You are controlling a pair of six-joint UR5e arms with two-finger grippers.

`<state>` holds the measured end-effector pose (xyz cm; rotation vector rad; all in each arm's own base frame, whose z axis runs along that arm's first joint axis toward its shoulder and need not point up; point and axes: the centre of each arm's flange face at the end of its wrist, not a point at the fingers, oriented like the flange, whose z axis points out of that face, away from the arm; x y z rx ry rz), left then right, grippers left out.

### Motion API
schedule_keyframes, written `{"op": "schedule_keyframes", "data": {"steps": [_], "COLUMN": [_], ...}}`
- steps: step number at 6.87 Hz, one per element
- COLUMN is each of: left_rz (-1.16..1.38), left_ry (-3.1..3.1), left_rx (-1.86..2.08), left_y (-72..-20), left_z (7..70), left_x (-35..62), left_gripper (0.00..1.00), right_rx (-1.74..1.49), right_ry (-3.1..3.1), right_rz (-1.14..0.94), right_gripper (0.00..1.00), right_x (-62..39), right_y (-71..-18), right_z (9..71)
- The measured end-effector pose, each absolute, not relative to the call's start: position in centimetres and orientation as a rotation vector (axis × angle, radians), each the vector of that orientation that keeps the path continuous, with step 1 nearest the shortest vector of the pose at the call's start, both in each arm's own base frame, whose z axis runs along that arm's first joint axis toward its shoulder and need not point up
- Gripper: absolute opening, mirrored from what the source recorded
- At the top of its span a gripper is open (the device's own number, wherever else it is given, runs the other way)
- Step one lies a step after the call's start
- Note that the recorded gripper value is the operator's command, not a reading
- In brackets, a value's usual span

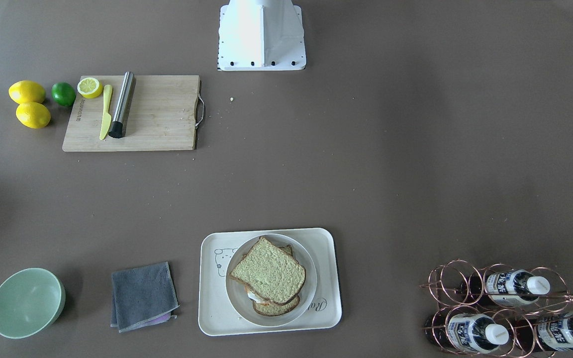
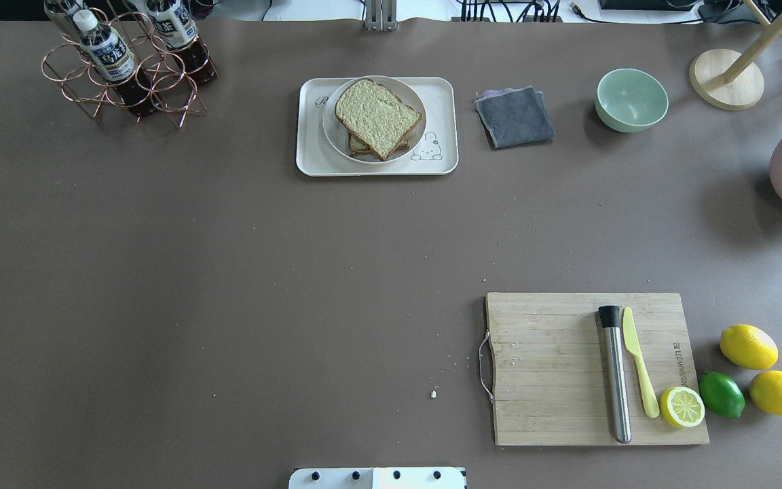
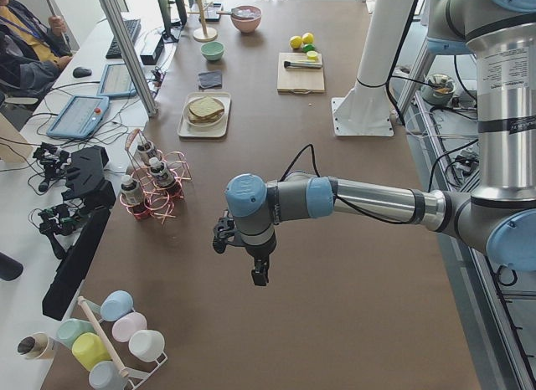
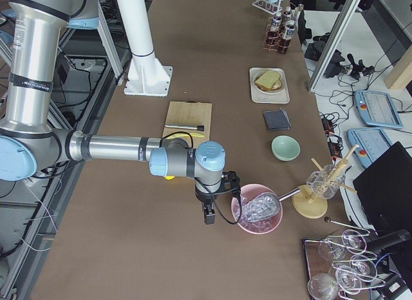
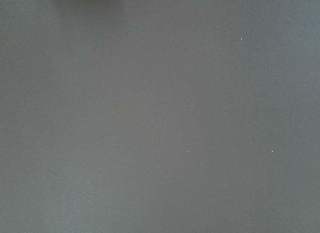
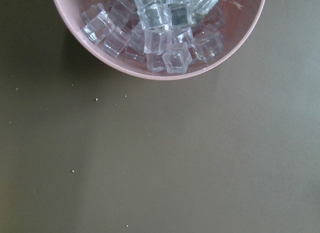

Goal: Make sandwich and place on tray

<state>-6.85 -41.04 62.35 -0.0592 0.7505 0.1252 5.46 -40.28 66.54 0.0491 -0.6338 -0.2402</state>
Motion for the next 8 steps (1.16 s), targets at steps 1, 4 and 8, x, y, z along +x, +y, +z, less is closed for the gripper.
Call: {"op": "schedule_keyframes", "data": {"steps": [1, 4, 8], "left_rz": [0.126, 0.126, 0.134], "left_ry": [0.75, 0.749, 0.795], "left_rx": [-0.054, -0.039, 0.001], "left_y": [-41.0, -41.0, -40.3], "left_z": [62.3, 62.2, 62.2], "left_x": [-6.9, -7.1, -6.8], "left_gripper": [0.97, 0.97, 0.97], "right_rx": [0.052, 0.058, 0.077], "right_ry": [-0.632, -0.629, -0.627], "right_rz": [-0.242, -0.242, -0.249], "right_gripper": [1.0, 1.0, 1.0], "right_x": [5.4, 5.4, 5.4], "right_y": [-40.3, -40.6, -40.9], "right_z": [66.5, 66.2, 65.3]}}
